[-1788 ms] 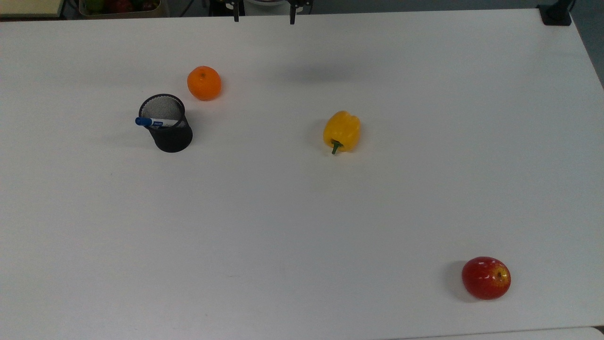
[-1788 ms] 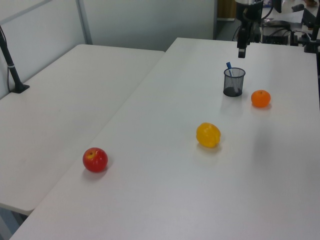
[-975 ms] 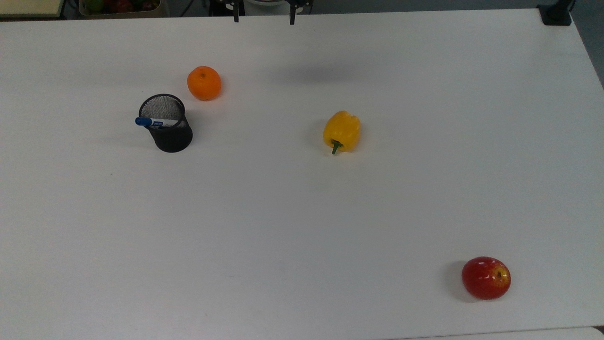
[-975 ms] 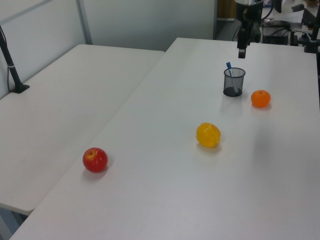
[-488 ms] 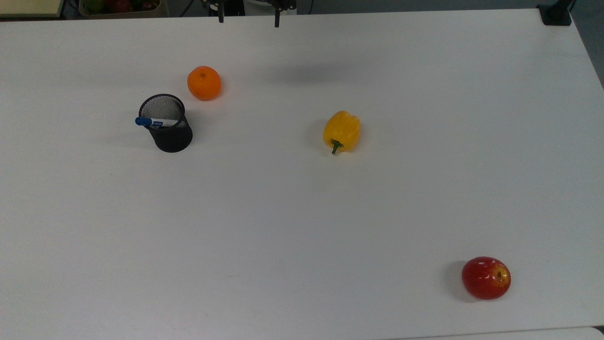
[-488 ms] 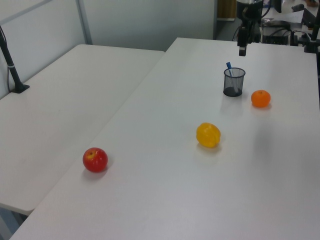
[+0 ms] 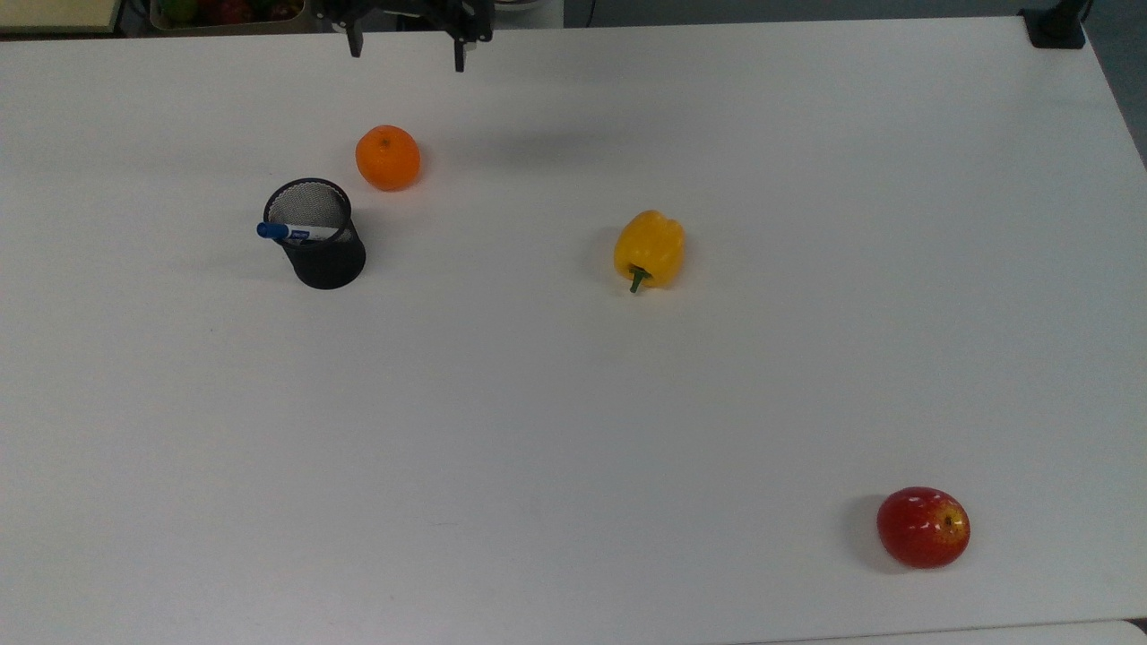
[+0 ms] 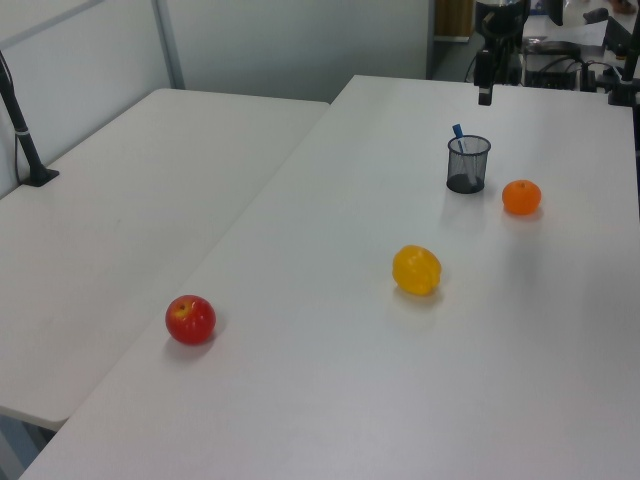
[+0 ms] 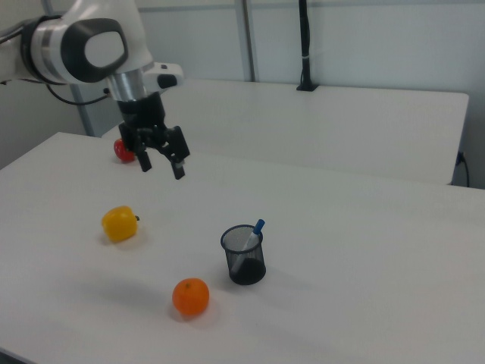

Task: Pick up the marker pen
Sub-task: 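Move the open gripper over the black mesh pen cup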

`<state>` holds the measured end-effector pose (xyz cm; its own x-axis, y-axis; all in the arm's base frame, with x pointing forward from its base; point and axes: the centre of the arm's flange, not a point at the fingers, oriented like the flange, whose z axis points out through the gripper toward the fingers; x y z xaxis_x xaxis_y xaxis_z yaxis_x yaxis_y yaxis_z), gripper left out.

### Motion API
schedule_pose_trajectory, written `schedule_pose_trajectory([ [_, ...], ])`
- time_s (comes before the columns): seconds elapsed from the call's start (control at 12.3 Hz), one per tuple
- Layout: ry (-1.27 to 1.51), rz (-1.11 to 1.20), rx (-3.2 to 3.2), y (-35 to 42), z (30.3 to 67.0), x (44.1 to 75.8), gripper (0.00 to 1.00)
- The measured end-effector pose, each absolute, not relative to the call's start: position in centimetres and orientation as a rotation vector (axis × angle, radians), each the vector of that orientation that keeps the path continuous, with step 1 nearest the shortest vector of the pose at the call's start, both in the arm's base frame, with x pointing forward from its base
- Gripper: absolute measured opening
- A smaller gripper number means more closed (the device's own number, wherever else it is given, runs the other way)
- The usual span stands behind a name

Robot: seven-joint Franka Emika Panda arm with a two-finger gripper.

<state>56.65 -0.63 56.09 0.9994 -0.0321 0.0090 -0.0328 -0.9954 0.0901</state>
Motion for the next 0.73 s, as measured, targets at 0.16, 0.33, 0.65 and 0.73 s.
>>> schedule_pose_trajectory([
  [0.16, -0.102, 0.052, 3.048, -2.7, 55.4, 57.5, 1.00],
  [0.33, -0.155, 0.103, 3.042, -4.9, 54.7, 58.4, 1.00],
  [0.65, -0.310, 0.194, 3.024, -8.7, 52.5, 60.3, 1.00],
  [0.73, -0.369, 0.224, 3.015, -9.4, 52.0, 60.7, 0.99],
])
